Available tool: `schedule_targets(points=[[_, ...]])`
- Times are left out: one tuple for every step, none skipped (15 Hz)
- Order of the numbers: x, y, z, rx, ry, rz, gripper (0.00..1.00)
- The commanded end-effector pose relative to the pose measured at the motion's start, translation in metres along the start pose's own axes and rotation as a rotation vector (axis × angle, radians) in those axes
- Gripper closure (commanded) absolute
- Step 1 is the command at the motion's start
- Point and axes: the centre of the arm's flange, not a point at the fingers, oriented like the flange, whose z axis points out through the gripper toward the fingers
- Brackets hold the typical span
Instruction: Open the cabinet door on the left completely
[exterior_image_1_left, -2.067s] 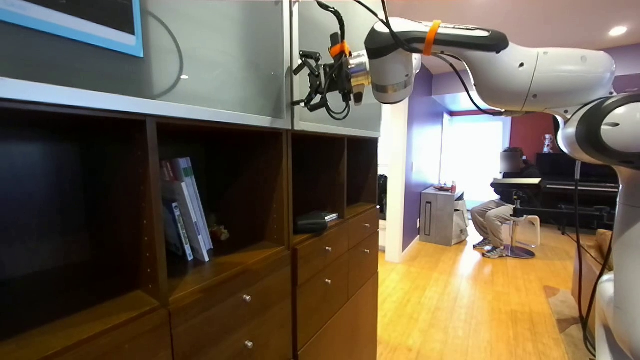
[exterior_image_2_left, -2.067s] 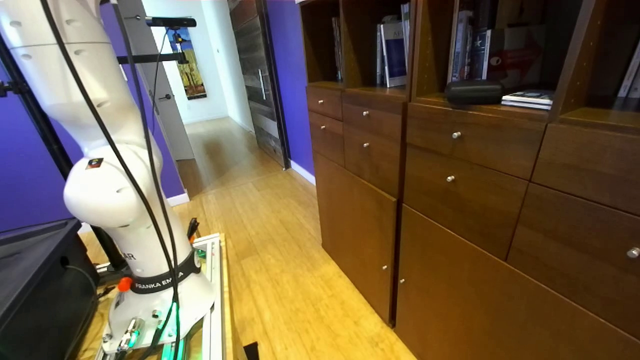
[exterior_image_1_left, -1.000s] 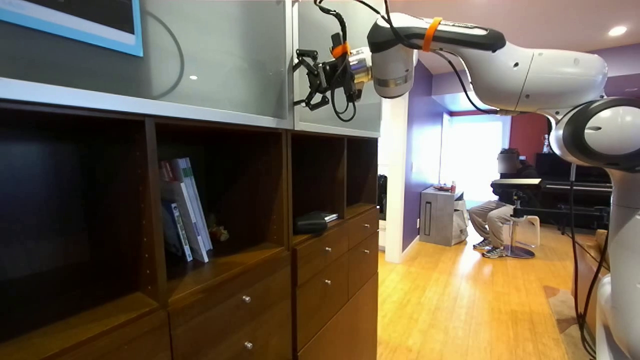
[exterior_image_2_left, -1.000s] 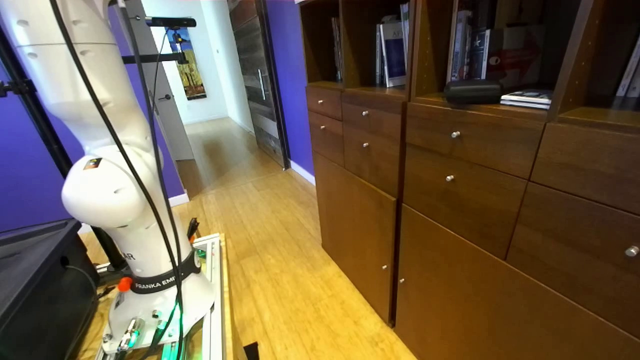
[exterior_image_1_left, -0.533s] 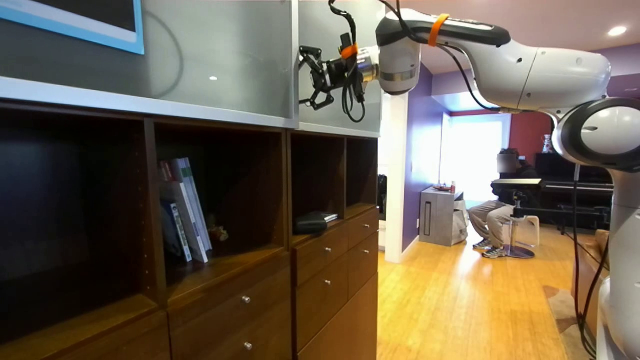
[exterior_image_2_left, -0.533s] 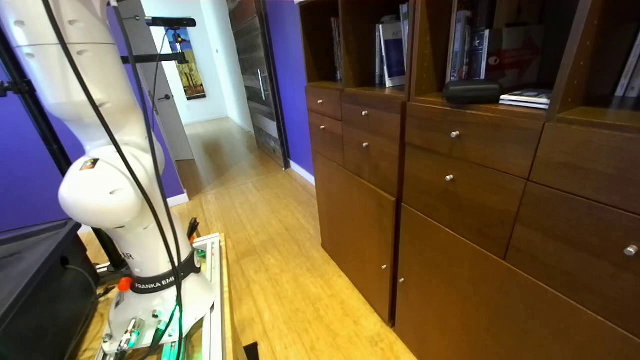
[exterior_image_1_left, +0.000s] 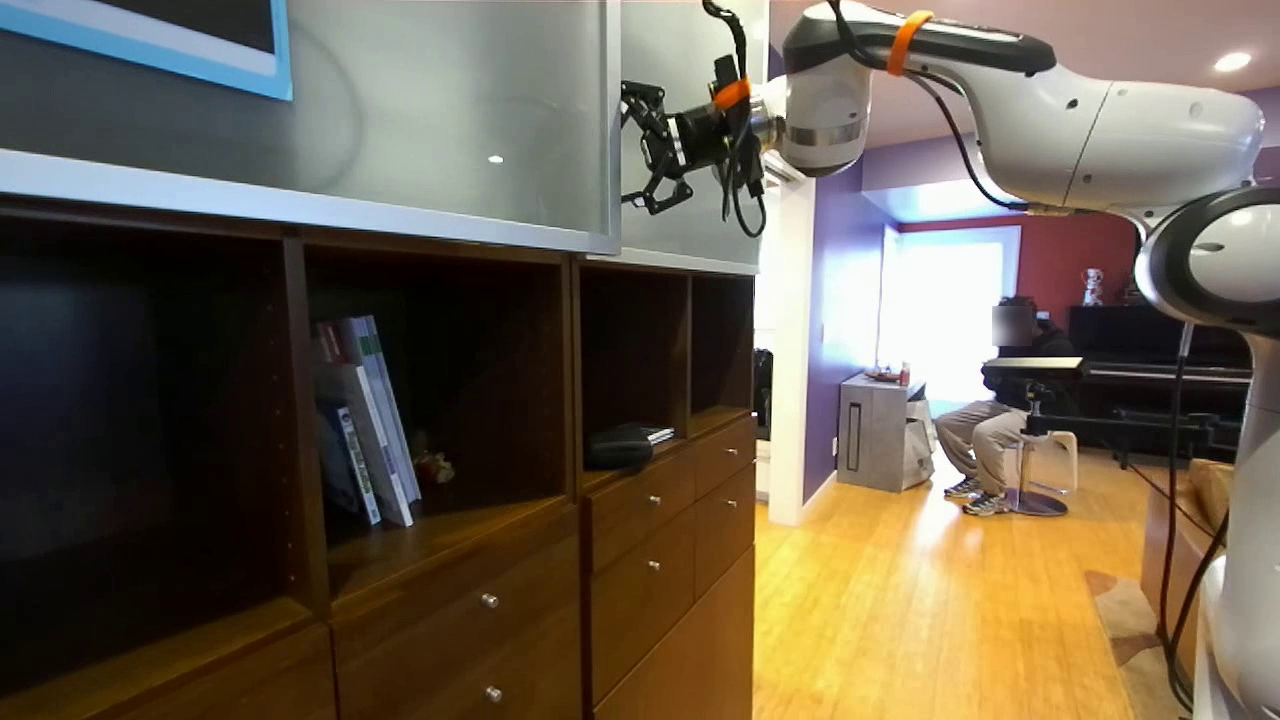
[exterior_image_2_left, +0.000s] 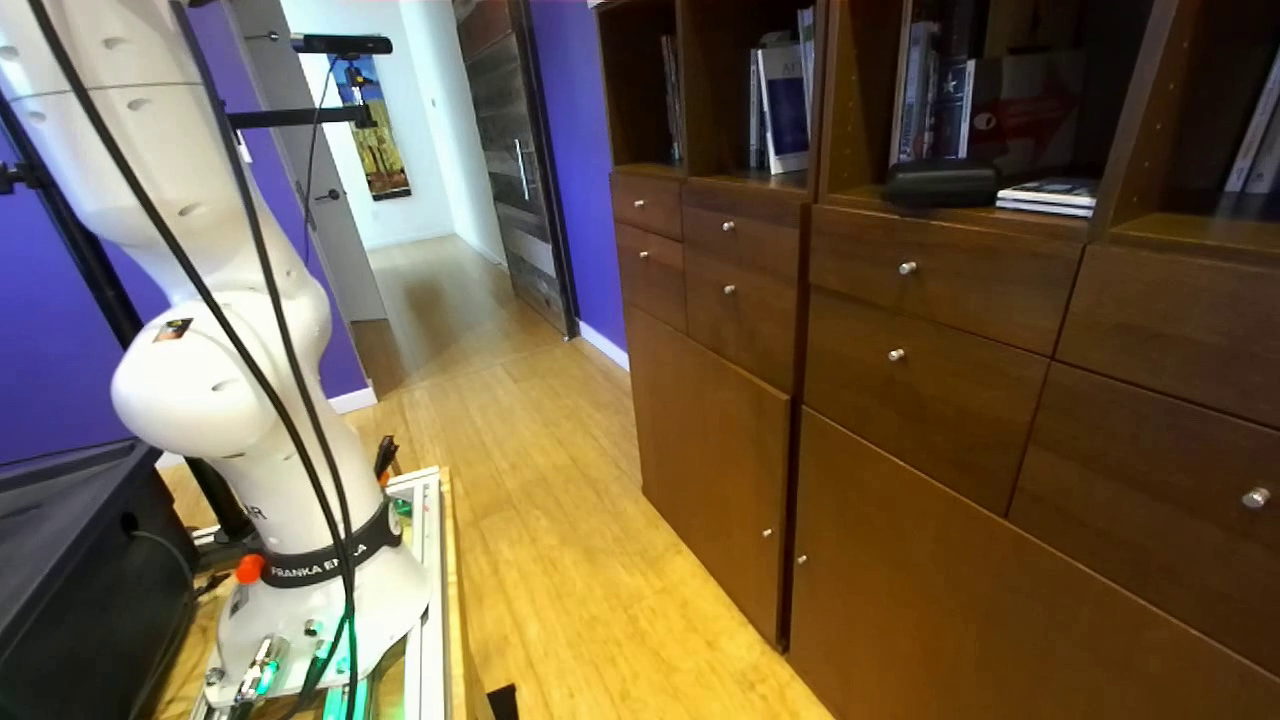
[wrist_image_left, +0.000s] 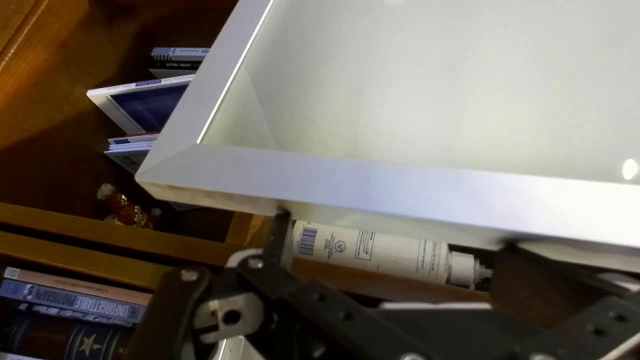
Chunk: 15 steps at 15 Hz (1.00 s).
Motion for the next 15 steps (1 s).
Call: schedule_targets(points=[[-0.056, 0.007, 0.003, -0.025, -0.161, -0.037, 0.0], [-0.061, 0.007, -0.001, -0.029, -0.177, -0.043, 0.0], [-0.065, 0.008, -0.005, -0.037, -0.193, -0.046, 0.0], [-0.069, 0.009, -0.01, -0.042, -0.209, -0.051, 0.0], [-0.073, 0.01, -0.014, -0.048, -0.225, -0.058, 0.0], [-0.078, 0.011, -0.018, -0.055, -0.242, -0.067, 0.0], [-0.083, 0.012, -0.022, -0.06, -0.259, -0.075, 0.0], [-0.086, 0.013, -0.026, -0.069, -0.276, -0.083, 0.0], [-0.092, 0.013, -0.031, -0.076, -0.297, -0.084, 0.0], [-0.097, 0.014, -0.035, -0.083, -0.317, -0.092, 0.0], [-0.102, 0.015, -0.04, -0.091, -0.339, -0.098, 0.0], [-0.106, 0.016, -0.044, -0.096, -0.361, -0.106, 0.0], [-0.11, 0.017, -0.047, -0.1, -0.385, -0.113, 0.0], [-0.116, 0.018, -0.051, -0.107, -0.41, -0.123, 0.0], [-0.121, 0.018, -0.054, -0.112, -0.436, -0.132, 0.0]])
